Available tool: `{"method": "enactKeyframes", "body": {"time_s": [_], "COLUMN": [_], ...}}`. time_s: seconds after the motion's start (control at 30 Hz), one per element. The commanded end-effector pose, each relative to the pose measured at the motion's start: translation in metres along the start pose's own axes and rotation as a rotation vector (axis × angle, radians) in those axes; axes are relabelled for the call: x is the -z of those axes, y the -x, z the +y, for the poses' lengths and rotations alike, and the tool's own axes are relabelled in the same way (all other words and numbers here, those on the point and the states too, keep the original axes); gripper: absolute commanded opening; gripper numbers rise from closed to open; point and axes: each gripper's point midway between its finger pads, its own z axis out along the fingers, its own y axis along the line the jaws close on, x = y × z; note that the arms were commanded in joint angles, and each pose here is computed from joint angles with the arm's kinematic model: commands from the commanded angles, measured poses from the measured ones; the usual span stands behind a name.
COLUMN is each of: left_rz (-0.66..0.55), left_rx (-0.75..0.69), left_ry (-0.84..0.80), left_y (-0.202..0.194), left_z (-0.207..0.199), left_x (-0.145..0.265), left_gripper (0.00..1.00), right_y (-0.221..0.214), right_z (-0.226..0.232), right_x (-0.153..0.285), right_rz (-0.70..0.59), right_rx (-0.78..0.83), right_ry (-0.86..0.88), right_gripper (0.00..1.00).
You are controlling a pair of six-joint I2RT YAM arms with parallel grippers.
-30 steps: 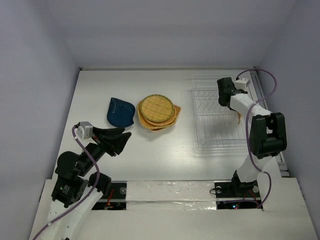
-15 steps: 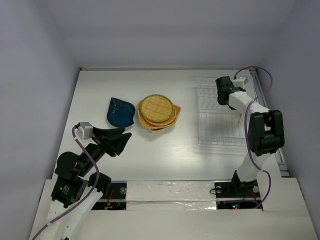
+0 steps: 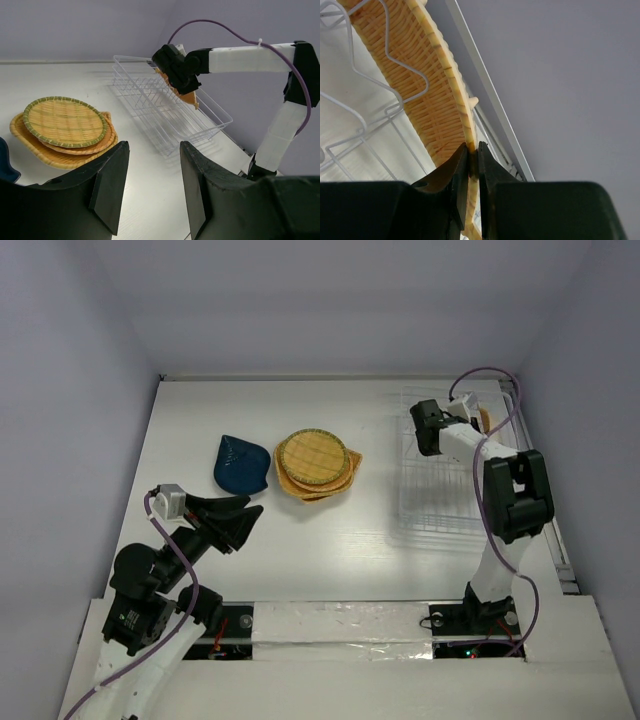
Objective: Unload the plates from the dish rack
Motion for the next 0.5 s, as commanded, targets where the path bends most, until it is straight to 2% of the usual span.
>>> {"method": "enactKeyframes", "body": {"time_s": [0.0, 0.07, 0.2, 0.47], "left_rz": [-0.026, -0.023, -0.021, -0.015], "left_rx": [-0.007, -0.006, -0.005, -0.003], "left_ry": [-0.018, -0.017, -0.014, -0.011], "left_y": [0.007, 0.007, 0.006, 0.005], "left_z": [-0.004, -0.004, -0.003, -0.002], "left_x": [-0.002, -0.002, -0.003, -0.004], "left_gripper": [0.42, 0.42, 0.42, 0.42], "right_y": [0.030, 0.025, 0.037, 0.061], "right_z": [-0.024, -0.018, -0.035, -0.057], "right_x": [0.010, 0.011, 0.015, 0.034], "right_rz": [-0.089, -0.098, -0.165, -0.180], "right_rx": [-0.121, -0.108, -0.187, -0.313], "right_ry": [-0.179, -0.198, -0.263, -0.222], "right_gripper": [0.00, 0.00, 0.00, 0.00]}}
